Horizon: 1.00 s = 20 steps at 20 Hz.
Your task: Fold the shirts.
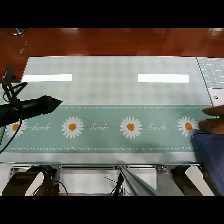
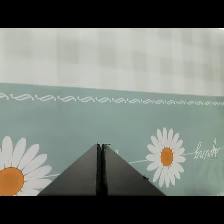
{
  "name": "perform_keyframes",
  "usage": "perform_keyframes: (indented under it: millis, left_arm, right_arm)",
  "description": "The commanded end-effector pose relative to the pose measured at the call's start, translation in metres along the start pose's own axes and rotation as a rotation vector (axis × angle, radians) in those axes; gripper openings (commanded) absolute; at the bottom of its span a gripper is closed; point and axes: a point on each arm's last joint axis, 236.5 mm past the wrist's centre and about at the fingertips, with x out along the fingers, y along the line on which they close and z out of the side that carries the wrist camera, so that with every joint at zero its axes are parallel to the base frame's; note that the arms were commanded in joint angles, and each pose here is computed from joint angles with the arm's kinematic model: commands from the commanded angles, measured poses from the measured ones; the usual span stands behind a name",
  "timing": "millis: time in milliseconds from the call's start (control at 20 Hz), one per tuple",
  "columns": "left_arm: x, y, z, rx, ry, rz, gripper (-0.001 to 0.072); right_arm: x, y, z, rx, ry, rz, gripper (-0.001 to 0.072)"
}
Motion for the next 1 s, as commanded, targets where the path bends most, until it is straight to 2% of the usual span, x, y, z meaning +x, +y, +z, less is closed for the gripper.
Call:
perform_keyframes:
  millis: [0,100,250,300,350,400,500,650,700,750,800,850,900,950]
  left_arm:
    - [0.000,0.002,0.010,0.000,-0.043,0.007,0.0020]
    - [0.000,0.003,0.017,-0.001,-0.070,0.010,0.0020]
    - [-0.001,0.003,0.022,-0.001,-0.093,0.013,0.0021]
    - [-0.001,0.003,0.022,-0.001,-0.094,0.013,0.0020]
    - [-0.001,0.003,0.022,-0.001,-0.094,0.013,0.0022]
    - [-0.001,0.003,0.022,-0.001,-0.094,0.013,0.0059]
    - [-0.001,0.003,0.022,-0.001,-0.095,0.013,0.0245]
    - [-0.007,0.003,0.049,0.019,-0.199,0.024,0.0257]
    - [-0.012,0.000,0.062,0.026,-0.231,0.024,0.0253]
    - [-0.018,-0.008,0.076,0.039,-0.247,0.016,0.0245]
    - [-0.023,-0.017,0.088,0.055,-0.255,0.005,0.0245]
    - [-0.028,-0.030,0.102,0.071,-0.260,-0.013,0.0228]
    - [-0.031,-0.043,0.115,0.087,-0.268,-0.036,0.0046]
    - [-0.033,-0.064,0.128,0.144,-0.272,-0.077,0.0020]
  right_arm:
    - [-0.006,-0.096,-0.048,0.119,0.006,-0.357,0.0027]
    - [-0.022,-0.136,-0.072,0.221,-0.018,-0.536,0.0027]
    - [-0.007,-0.144,-0.106,0.234,0.017,-0.561,0.0033]
    - [-0.001,-0.149,-0.117,0.247,0.034,-0.574,0.0227]
    - [0.003,-0.153,-0.125,0.255,0.050,-0.589,0.0574]
    - [0.006,-0.155,-0.126,0.264,0.059,-0.597,0.0623]
    - [0.025,-0.134,-0.110,0.201,0.054,-0.477,0.0623]
    - [0.041,-0.104,-0.076,0.126,0.029,-0.322,0.0619]
    - [0.042,-0.083,-0.056,0.094,0.000,-0.234,0.0581]
    - [0.041,-0.055,-0.034,0.062,-0.032,-0.119,0.0393]
    - [0.035,-0.015,-0.009,0.024,-0.075,0.046,0.0159]
    - [0.025,0.032,0.014,-0.005,-0.120,0.242,0.0027]
    - [0.007,0.086,0.036,-0.043,-0.170,0.460,0.0027]
    - [-0.013,0.137,0.048,-0.111,-0.218,0.642,0.0027]
